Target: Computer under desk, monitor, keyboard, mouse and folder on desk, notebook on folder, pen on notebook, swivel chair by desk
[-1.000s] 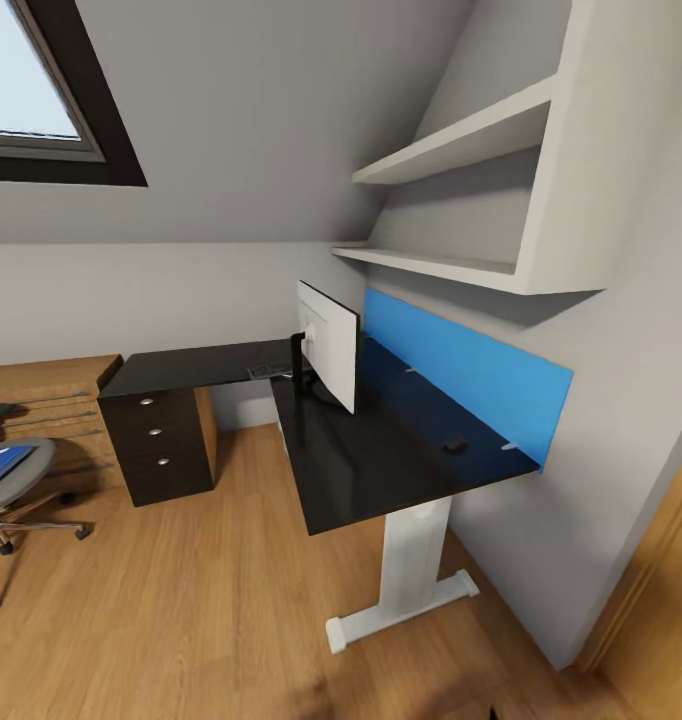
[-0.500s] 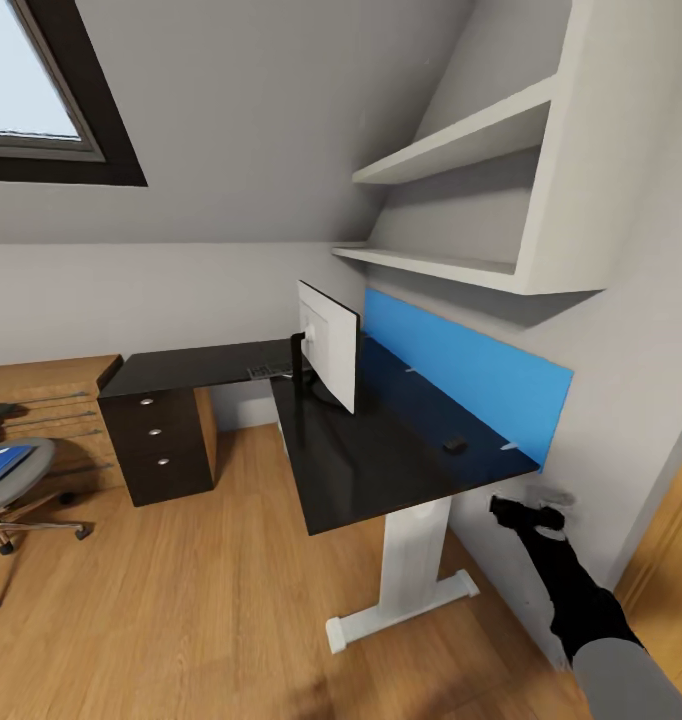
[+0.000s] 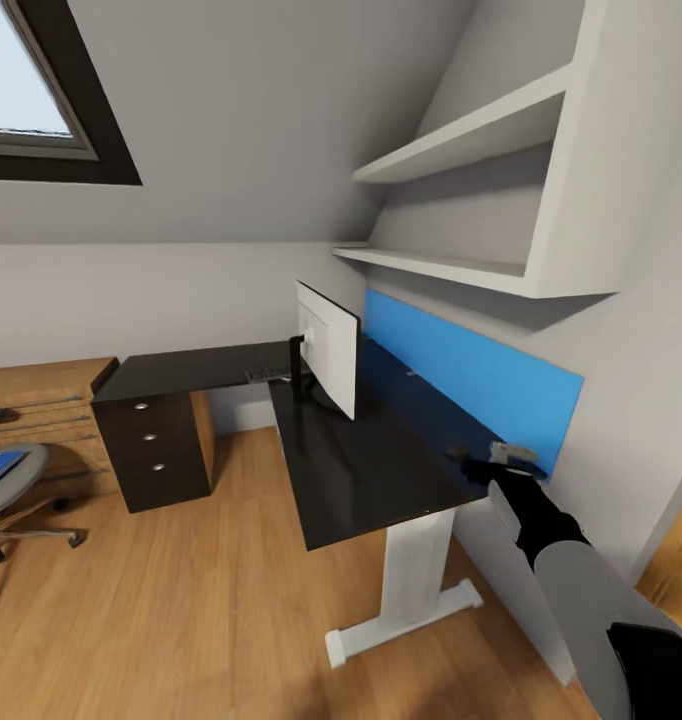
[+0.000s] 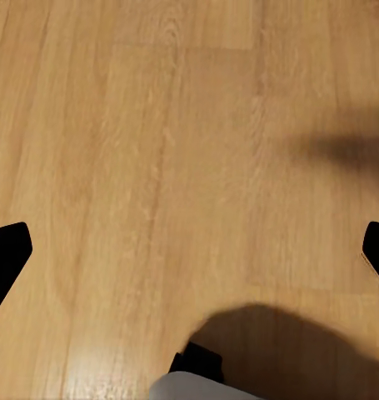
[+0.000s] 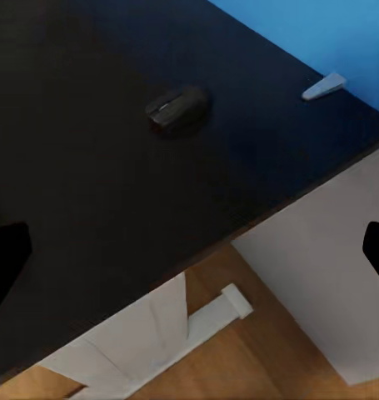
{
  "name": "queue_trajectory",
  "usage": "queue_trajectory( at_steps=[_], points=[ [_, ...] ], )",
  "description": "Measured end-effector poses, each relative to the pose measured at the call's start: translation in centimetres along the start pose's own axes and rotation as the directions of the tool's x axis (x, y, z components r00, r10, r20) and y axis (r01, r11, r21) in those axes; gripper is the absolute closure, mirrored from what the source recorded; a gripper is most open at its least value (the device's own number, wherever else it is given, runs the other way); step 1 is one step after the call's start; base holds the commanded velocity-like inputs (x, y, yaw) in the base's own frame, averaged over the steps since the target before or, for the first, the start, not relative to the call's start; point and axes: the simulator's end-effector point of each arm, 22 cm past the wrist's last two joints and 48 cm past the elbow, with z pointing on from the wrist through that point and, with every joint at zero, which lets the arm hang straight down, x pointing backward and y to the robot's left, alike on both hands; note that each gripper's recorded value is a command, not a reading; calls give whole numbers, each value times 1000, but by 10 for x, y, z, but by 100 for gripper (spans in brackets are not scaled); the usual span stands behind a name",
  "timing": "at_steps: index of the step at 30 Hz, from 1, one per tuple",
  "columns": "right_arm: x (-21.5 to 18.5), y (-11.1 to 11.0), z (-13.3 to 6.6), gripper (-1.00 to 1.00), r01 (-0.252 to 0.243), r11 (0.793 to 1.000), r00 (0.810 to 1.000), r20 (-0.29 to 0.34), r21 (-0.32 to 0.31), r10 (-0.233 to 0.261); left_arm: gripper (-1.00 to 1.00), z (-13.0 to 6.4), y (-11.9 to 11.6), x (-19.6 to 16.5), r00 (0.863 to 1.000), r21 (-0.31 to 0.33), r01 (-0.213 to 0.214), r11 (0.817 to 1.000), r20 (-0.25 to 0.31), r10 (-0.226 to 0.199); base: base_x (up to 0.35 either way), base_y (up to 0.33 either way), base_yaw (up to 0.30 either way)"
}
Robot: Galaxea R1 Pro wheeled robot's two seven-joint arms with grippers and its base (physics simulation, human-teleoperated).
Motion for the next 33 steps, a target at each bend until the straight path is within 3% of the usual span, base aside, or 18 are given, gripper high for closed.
queue_trajectory(
  at_steps=[18, 21, 27, 33],
  points=[
    [1, 6, 1, -100, 13, 1000, 1000, 0, -24, -13, -100, 0, -1, -1, 1000, 0, 4, 1000, 7, -4, 312, 0, 0],
    [3, 8, 1, -100, 59, 998, 998, 2, -33, -59, -100, 0, 0, -1, 1000, -3, 6, 1000, 7, -6, 42, 0, 0],
    [12, -6, 6, -100, 79, 997, 997, 6, -18, -79, -100, 0, 1, -2, 1000, -4, 6, 1000, 8, -6, 6, 0, 0],
    [21, -8, 10, -100, 93, 993, 996, 13, -73, -92, -100, 1, 5, -3, 1000, -9, 3, 1000, 11, -3, 0, 0, 0]
  ],
)
